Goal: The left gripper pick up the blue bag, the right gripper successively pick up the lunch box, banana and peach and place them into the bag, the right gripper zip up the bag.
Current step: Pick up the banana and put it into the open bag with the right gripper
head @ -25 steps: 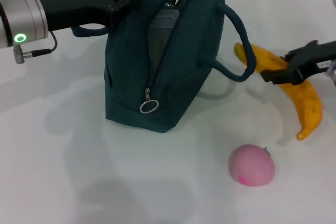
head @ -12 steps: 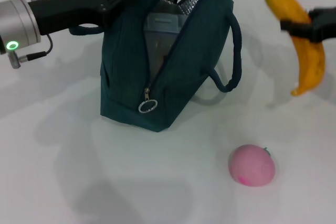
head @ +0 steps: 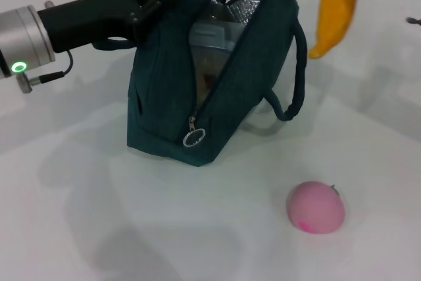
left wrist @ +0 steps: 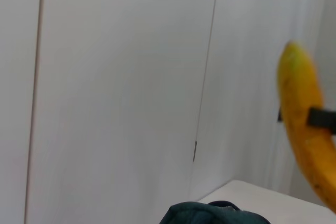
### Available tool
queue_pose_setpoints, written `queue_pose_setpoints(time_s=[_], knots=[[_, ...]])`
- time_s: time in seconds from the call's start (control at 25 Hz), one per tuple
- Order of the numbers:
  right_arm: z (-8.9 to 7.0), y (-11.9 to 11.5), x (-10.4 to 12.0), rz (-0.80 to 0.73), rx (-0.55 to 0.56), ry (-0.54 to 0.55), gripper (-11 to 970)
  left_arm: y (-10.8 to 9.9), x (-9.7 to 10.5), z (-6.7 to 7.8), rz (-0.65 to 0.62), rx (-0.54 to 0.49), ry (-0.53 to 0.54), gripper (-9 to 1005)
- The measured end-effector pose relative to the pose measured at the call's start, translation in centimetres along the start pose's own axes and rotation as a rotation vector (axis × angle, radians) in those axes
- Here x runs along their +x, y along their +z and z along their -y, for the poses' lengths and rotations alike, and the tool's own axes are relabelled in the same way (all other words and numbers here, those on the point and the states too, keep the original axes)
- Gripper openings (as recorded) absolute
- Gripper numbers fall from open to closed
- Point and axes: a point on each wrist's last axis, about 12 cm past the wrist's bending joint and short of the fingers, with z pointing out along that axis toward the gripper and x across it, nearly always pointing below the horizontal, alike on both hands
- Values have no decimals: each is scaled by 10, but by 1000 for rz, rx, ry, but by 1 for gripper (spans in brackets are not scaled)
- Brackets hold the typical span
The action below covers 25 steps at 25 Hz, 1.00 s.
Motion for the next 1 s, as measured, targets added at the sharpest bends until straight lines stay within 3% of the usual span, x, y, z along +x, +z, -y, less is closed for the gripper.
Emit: queue_pose_setpoints(time_s=[0.28, 0.64, 0.8, 1.0], knots=[[-11, 47, 9, 82, -85, -100, 435, 5, -2, 1, 0, 15, 5, 43], [-34, 94, 24, 29, -195, -279, 451, 15, -1, 3, -6, 46, -8, 43], [-42, 98, 33, 6, -203, -301, 461, 16, -1, 3, -6, 46, -12, 43], [-51, 87, 47, 19, -183, -296, 474, 15, -1, 3, -4, 44, -13, 43]])
